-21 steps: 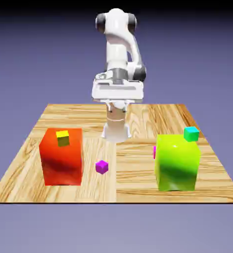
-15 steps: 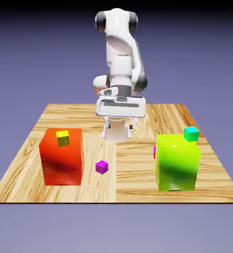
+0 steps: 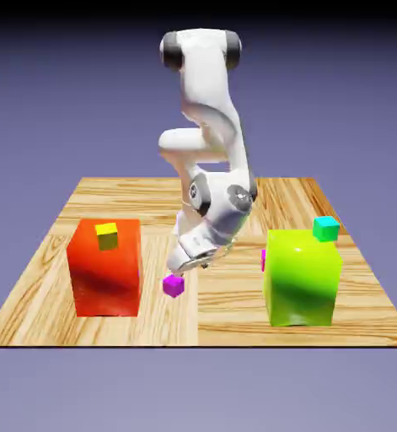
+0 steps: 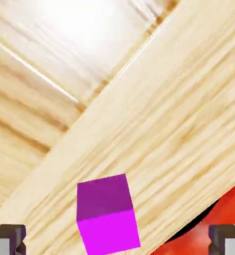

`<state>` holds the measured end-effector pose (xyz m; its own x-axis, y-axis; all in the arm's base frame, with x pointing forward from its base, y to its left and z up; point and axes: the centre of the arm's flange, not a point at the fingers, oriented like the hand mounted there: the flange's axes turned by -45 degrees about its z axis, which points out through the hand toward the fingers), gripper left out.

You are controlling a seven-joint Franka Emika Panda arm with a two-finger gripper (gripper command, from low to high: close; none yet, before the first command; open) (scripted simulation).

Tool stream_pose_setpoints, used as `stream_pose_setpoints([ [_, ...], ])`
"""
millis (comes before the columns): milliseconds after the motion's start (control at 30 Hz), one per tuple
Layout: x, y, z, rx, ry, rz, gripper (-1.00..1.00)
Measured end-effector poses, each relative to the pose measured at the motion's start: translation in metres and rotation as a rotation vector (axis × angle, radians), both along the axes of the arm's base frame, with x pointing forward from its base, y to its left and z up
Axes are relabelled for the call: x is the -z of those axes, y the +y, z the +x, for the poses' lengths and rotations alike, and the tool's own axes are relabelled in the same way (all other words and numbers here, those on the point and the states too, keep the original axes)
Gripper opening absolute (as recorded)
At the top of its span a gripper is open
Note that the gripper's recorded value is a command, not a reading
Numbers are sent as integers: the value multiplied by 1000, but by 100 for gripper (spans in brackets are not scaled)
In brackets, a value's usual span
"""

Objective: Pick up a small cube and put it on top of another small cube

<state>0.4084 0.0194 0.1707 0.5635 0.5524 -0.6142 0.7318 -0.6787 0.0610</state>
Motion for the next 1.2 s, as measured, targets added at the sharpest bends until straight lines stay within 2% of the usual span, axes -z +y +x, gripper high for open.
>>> stream_pose_setpoints([
  [100, 28, -6, -9, -66, 144, -74, 0],
  [133, 28, -6, -9, -66, 144, -74, 0],
  [233, 76, -31, -28, -66, 144, -75, 0],
  [267, 82, -34, -31, -66, 144, -74, -100],
  [333, 82, -34, -31, -66, 144, -73, -100],
  [433, 33, -9, -11, -64, 145, -73, -100],
  [500, 28, -6, -9, -64, 145, -72, -100],
  [567, 17, 46, -9, -147, 127, -69, -100],
  [700, -50, 45, 42, -211, 1, -63, -100],
  [800, -95, 123, 42, -346, -69, -77, -100],
  [900, -140, 210, 18, -501, -140, -86, -100],
  [1067, -202, 341, -75, -748, -242, -86, -100],
  [1133, -190, 375, -126, -828, -221, -67, -100],
  [1200, -162, 372, -139, -799, -166, -56, -100],
])
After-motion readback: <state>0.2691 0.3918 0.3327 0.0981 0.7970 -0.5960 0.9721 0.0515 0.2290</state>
